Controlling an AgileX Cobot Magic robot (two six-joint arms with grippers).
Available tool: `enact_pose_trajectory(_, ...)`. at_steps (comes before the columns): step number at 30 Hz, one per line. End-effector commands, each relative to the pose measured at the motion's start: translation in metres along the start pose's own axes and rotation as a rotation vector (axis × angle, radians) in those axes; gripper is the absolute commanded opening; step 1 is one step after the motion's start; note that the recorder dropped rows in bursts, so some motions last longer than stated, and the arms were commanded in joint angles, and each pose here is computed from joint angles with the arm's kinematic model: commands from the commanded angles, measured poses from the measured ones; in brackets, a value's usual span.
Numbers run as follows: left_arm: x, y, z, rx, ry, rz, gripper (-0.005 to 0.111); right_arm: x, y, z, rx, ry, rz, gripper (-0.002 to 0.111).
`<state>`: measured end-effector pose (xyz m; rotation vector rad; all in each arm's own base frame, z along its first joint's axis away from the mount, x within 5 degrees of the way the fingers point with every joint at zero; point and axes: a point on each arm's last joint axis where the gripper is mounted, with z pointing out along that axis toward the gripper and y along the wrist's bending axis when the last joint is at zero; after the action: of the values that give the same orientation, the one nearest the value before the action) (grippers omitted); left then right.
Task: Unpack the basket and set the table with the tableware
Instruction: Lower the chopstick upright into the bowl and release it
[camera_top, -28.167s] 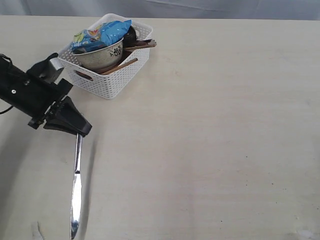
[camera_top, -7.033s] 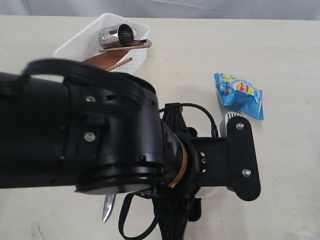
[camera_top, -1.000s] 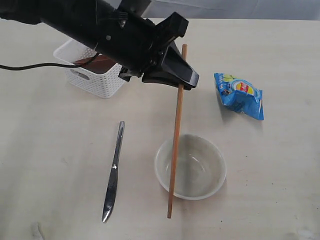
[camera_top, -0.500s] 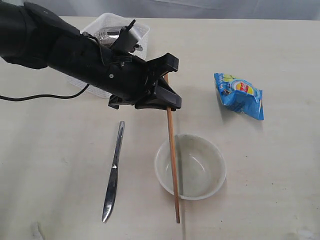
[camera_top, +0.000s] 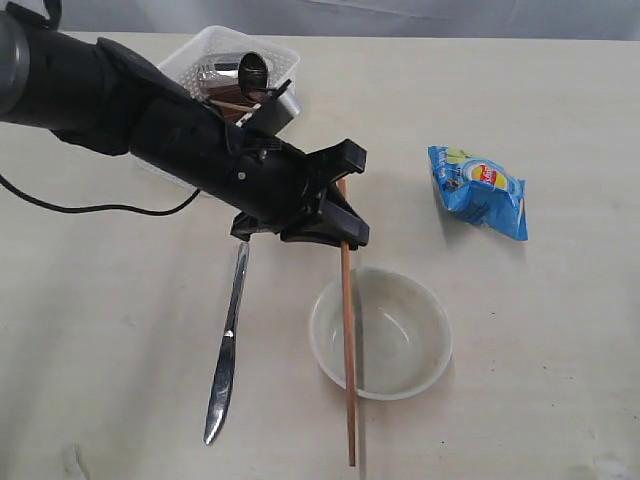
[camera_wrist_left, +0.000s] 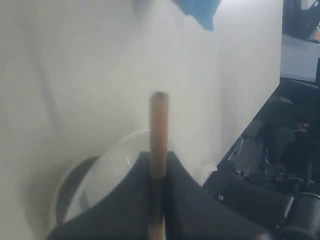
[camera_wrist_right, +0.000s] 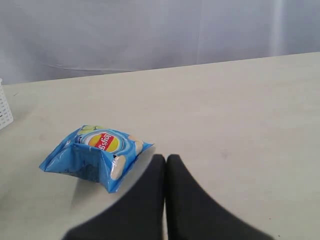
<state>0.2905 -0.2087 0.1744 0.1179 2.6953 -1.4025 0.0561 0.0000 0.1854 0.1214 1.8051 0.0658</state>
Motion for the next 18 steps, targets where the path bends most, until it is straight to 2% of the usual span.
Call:
enact_pose_trajectory(1,-0.006,-0.009,-0.001,0.024,-0.02,0.023,0.0,0.0,0.0,0.0,-0.003,-0.006,-0.007,0.0)
enact_pose_trajectory(8,-0.008,0.003,0.008,-0.023,0.019,-0.002,0.0,0.0,0.0,0.0,-0.003,-0.006,-0.007,0.0)
enact_pose_trajectory(18,-0.01,0.005,0.009,-0.032,0.004,-0.01,0.0,0.0,0.0,0.0,-0.003,-0.006,-0.007,0.0)
